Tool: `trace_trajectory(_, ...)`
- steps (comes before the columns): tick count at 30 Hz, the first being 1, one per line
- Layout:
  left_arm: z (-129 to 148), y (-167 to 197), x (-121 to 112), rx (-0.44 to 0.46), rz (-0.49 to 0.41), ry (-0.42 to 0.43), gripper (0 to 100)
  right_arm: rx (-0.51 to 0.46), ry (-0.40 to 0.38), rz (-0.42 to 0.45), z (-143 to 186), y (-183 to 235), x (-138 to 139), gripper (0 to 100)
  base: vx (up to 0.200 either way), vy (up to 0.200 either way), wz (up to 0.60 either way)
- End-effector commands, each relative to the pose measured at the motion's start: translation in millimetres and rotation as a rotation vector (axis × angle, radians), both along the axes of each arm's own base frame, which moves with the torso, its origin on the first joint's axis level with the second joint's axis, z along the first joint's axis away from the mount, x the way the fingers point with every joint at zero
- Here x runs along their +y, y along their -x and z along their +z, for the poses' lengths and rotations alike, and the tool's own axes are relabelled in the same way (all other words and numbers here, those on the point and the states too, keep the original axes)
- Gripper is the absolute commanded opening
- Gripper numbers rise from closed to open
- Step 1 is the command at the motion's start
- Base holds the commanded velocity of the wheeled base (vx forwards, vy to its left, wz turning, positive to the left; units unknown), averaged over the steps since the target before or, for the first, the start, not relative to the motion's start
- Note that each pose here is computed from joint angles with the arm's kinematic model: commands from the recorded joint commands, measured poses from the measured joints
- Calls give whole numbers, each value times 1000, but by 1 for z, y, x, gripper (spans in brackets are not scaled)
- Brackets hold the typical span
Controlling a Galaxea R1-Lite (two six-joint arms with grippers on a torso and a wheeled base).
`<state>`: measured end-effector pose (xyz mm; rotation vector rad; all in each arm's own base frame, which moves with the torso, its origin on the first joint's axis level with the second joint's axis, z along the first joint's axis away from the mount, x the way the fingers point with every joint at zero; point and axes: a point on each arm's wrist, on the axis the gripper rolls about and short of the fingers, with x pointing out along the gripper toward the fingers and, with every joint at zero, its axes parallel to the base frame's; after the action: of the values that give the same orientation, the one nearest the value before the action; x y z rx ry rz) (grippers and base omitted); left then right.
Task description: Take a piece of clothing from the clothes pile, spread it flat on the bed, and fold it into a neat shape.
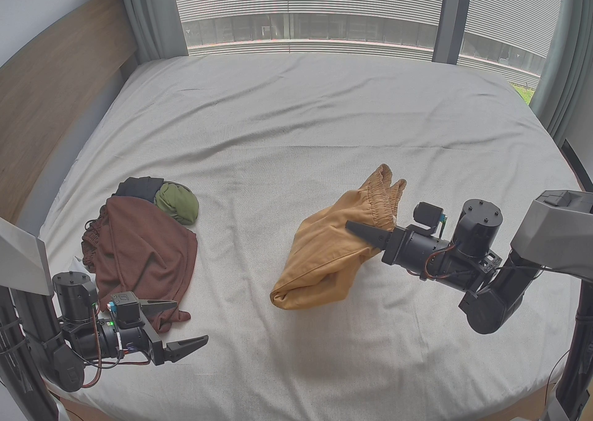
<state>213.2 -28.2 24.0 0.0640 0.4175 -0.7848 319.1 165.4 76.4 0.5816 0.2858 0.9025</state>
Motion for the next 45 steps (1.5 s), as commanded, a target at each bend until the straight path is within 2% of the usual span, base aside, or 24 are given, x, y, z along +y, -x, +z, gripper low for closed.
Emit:
trace_trajectory(1, -1, 2, 0, 8, 1, -1, 100, -27, -13, 2, 10, -7, 4, 0, 0, 0, 0)
trace_trajectory(15, -2, 2, 0, 12, 0, -1, 100, -66, -33, -15, 47, -53, 19, 0, 0, 0, 0)
trace_trajectory(26, -5, 2, 0, 28, 0, -2, 100, -60, -30, -27, 61, -86, 28, 0, 0, 0, 0)
trace_trajectory(45, -7, 4, 0, 46, -2, -2, 100, -28, -13, -49, 44, -115, 30, 0, 0, 0, 0)
